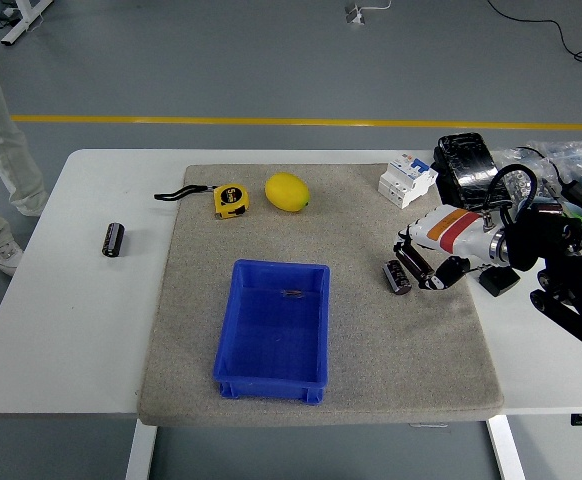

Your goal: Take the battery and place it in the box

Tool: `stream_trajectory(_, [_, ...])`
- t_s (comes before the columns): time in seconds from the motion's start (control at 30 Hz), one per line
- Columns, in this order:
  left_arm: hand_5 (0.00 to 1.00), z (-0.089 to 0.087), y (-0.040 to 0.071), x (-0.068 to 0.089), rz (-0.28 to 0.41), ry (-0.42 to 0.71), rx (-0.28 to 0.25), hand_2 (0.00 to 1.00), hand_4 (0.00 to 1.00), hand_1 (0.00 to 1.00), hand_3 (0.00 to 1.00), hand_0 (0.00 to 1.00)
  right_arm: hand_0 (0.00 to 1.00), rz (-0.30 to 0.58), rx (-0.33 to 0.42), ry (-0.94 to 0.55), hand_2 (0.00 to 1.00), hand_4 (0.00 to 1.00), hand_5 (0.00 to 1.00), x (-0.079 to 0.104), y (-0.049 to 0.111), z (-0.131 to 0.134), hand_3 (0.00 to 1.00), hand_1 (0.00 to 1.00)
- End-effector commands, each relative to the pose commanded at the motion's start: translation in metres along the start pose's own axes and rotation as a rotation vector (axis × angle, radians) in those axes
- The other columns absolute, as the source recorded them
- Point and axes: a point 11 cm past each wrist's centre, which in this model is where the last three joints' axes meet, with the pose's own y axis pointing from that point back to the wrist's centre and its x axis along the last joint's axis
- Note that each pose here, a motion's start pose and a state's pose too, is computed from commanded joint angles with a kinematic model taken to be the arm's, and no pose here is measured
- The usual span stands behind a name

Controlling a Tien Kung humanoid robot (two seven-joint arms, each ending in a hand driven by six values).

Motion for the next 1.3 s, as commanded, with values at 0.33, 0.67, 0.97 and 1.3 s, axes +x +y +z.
stream_trajectory(0.33, [0.777, -0.004, -0.001, 0.002, 0.004, 0.000, 0.008, 0.662, 0.658, 0.583, 0.681, 0.698, 0.559, 0.130, 0.166, 0.058, 0.605, 0.726, 0.213, 0.061, -0.006, -0.064, 0.591, 0.559])
stream_trajectory(0.67, [0.778, -0.004, -0.001, 0.004, 0.007, -0.008, 0.010, 0.657, 0.656, 0.581, 0.681, 0.697, 0.585, 0.155, 0.359, 0.125, 0.653, 0.781, 0.257, 0.086, -0.001, -0.149, 0.624, 0.602])
stream_trajectory(0.97, [0.779, -0.006, -0.002, 0.006, 0.015, -0.009, 0.014, 0.655, 0.656, 0.580, 0.681, 0.697, 0.603, 0.057, 0.415, 0.184, 0.736, 0.861, 0.317, 0.081, -0.004, -0.196, 0.752, 0.652])
stream_trajectory(1.3, [0.782, -0.004, -0.002, 0.008, 0.023, -0.003, 0.011, 0.649, 0.657, 0.580, 0.678, 0.696, 0.709, 0.059, 0.405, 0.142, 0.880, 0.982, 0.405, 0.085, -0.010, -0.198, 0.976, 0.746])
